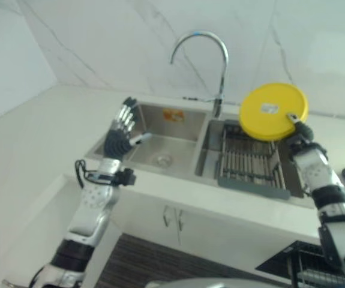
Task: Place the dishes in the dishwasher.
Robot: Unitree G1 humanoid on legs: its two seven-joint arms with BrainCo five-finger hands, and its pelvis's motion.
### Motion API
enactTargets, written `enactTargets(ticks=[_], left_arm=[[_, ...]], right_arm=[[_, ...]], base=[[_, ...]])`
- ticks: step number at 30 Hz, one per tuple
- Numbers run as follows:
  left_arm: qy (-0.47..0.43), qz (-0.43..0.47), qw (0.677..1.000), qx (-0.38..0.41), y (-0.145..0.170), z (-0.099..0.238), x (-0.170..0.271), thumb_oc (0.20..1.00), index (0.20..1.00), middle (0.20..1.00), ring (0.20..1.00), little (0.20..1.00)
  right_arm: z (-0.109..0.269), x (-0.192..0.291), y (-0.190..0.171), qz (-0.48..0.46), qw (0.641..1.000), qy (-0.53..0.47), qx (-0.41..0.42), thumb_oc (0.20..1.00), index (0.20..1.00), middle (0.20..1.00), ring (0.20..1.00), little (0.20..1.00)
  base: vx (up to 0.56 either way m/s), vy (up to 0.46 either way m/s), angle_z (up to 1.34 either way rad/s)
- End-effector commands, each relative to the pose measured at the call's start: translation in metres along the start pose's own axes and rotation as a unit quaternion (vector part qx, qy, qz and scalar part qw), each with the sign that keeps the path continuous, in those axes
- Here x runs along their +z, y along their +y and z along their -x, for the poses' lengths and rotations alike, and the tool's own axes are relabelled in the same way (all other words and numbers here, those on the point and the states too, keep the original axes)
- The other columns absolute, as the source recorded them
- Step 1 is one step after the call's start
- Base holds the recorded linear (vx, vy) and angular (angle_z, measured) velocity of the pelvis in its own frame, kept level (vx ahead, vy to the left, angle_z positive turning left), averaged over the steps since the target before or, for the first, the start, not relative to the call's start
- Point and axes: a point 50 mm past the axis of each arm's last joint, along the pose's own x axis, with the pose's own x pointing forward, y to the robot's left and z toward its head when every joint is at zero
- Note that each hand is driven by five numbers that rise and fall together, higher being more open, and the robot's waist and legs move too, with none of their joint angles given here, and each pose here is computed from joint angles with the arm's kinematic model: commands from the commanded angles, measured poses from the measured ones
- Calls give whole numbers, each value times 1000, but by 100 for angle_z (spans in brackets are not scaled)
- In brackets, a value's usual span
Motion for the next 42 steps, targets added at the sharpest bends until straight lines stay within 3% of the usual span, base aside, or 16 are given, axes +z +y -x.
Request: enactTargets(ticks=[1, 6, 17, 23, 30, 42], left_arm=[[-43, -2, 999, -17, 3, 2, 13, 1000, 1000, 1000, 1000, 1000], [-54, -4, 998, -5, 7, 10, 15, 1000, 1000, 1000, 1000, 1000], [-85, -28, 995, -40, 0, 19, 28, 1000, 1000, 1000, 1000, 1000], [-100, -53, 992, -53, 1, 16, 36, 1000, 1000, 1000, 1000, 1000], [-112, -92, 988, -54, -2, 12, 44, 1000, 1000, 1000, 1000, 1000], [-114, -75, 987, -86, -20, 15, 41, 1000, 1000, 1000, 1000, 1000]], right_arm=[[3, 44, 39, -59, 987, -105, 105, 200, 200, 200, 200, 200], [31, 33, 53, -66, 979, -114, 158, 200, 200, 200, 200, 200], [115, 9, 17, -117, 970, -125, 174, 200, 200, 200, 200, 200], [119, 17, -3, -134, 966, -149, 164, 200, 200, 200, 200, 200], [119, 1, 34, -151, 957, -150, 198, 200, 200, 200, 200, 200], [126, 14, 24, -98, 966, -159, 179, 200, 200, 200, 200, 200]], base=[[-53, 42, -2], [-24, 77, -7], [-14, 126, -37], [-185, -52, -89], [-232, -331, -84], [-69, -365, -47]])
